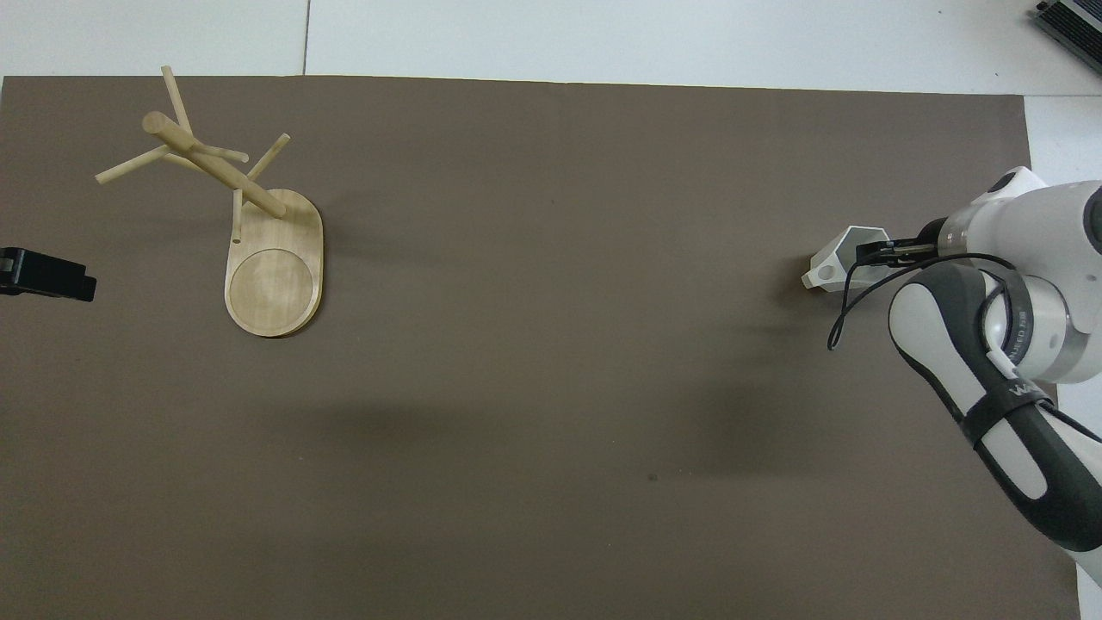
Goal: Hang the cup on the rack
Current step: 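Reach the right gripper to the white cup and grasp it, then lift the cup with the right gripper while the left gripper approaches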
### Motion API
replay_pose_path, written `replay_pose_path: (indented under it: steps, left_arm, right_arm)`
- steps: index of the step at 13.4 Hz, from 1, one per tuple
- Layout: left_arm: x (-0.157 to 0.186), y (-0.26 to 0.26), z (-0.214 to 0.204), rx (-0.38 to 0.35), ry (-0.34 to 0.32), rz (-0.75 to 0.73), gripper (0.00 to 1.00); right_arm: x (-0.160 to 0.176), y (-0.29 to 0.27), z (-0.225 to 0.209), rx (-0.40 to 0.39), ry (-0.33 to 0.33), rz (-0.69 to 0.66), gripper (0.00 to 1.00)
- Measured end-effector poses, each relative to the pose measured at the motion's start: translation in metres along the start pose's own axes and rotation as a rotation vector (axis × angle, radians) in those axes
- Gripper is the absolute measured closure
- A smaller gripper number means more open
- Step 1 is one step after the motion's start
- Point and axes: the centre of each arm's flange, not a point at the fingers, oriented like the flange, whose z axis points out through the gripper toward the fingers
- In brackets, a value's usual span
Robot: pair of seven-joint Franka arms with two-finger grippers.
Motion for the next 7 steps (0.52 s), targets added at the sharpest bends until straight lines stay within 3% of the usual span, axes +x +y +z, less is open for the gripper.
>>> replay_pose_path:
  steps: [2, 3, 6, 7]
  left_arm:
    - [0.0, 0.0, 0.0, 0.0, 0.0, 0.0, 0.0]
    - [0.0, 0.0002, 0.0, 0.0, 0.0, 0.0, 0.0]
    - [0.0001, 0.0011, 0.0003, 0.0, -0.001, 0.002, 0.0]
    - [0.0001, 0.0012, 0.0004, 0.0, -0.001, 0.002, 0.0]
  right_arm:
    - [0.0001, -0.0004, 0.0, 0.001, 0.0, 0.006, 0.47]
    - [0.0001, -0.0004, 0.0, 0.001, 0.0, 0.006, 0.47]
    - [0.0001, -0.0004, -0.0001, 0.002, 0.001, 0.008, 0.75]
    - [0.0002, -0.0004, -0.0001, 0.002, 0.001, 0.008, 0.75]
